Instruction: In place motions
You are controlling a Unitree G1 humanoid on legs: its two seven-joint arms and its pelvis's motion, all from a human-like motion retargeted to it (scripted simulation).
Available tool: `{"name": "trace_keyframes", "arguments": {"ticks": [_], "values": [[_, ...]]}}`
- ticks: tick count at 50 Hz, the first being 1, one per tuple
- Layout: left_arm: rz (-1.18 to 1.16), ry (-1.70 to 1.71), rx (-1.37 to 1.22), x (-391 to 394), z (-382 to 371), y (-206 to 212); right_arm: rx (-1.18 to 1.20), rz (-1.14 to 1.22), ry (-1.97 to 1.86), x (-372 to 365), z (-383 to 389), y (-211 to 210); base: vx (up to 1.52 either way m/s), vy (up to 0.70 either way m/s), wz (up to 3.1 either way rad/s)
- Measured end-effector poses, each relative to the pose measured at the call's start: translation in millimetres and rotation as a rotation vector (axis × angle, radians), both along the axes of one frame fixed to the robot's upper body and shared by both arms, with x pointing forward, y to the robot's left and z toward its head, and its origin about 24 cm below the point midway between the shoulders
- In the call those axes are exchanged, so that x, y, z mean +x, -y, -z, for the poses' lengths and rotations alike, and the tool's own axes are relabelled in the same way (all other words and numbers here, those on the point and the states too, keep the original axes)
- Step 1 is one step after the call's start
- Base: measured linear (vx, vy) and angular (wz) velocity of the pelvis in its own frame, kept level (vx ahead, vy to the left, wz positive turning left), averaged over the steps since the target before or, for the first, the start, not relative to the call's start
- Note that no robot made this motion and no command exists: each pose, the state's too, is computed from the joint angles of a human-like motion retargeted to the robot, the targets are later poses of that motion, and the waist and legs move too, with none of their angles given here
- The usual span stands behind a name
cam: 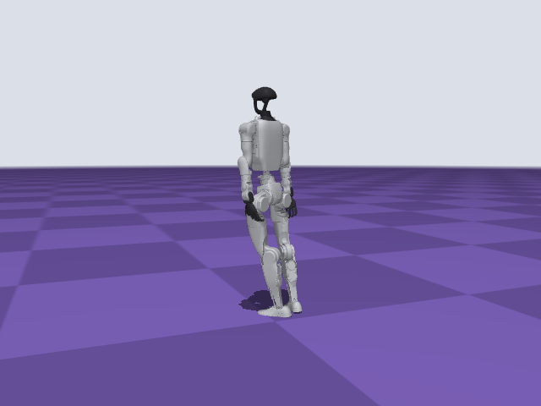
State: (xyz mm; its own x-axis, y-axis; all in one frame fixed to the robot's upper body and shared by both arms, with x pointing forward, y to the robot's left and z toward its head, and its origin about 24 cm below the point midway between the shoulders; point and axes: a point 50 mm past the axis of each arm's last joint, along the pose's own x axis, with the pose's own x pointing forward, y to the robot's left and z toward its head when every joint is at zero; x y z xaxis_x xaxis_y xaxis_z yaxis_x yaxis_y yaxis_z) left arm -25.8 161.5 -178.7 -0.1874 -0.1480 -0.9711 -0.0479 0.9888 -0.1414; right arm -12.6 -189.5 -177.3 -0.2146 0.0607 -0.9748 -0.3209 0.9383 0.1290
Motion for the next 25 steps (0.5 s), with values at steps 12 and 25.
{"name": "trace_keyframes", "arguments": {"ticks": [12, 25], "values": [[-0.003, -0.001, 0.002, -0.4, -0.1, -0.4, 0.000, -0.001, -0.009, -2.0, -0.2, 0.2, 0.00, 0.00, 0.00], [-0.005, -0.004, 0.004, -1.8, -0.2, -1.1, 0.005, -0.005, 0.001, 1.1, 0.2, -1.2, 0.00, 0.00, 0.00]]}}
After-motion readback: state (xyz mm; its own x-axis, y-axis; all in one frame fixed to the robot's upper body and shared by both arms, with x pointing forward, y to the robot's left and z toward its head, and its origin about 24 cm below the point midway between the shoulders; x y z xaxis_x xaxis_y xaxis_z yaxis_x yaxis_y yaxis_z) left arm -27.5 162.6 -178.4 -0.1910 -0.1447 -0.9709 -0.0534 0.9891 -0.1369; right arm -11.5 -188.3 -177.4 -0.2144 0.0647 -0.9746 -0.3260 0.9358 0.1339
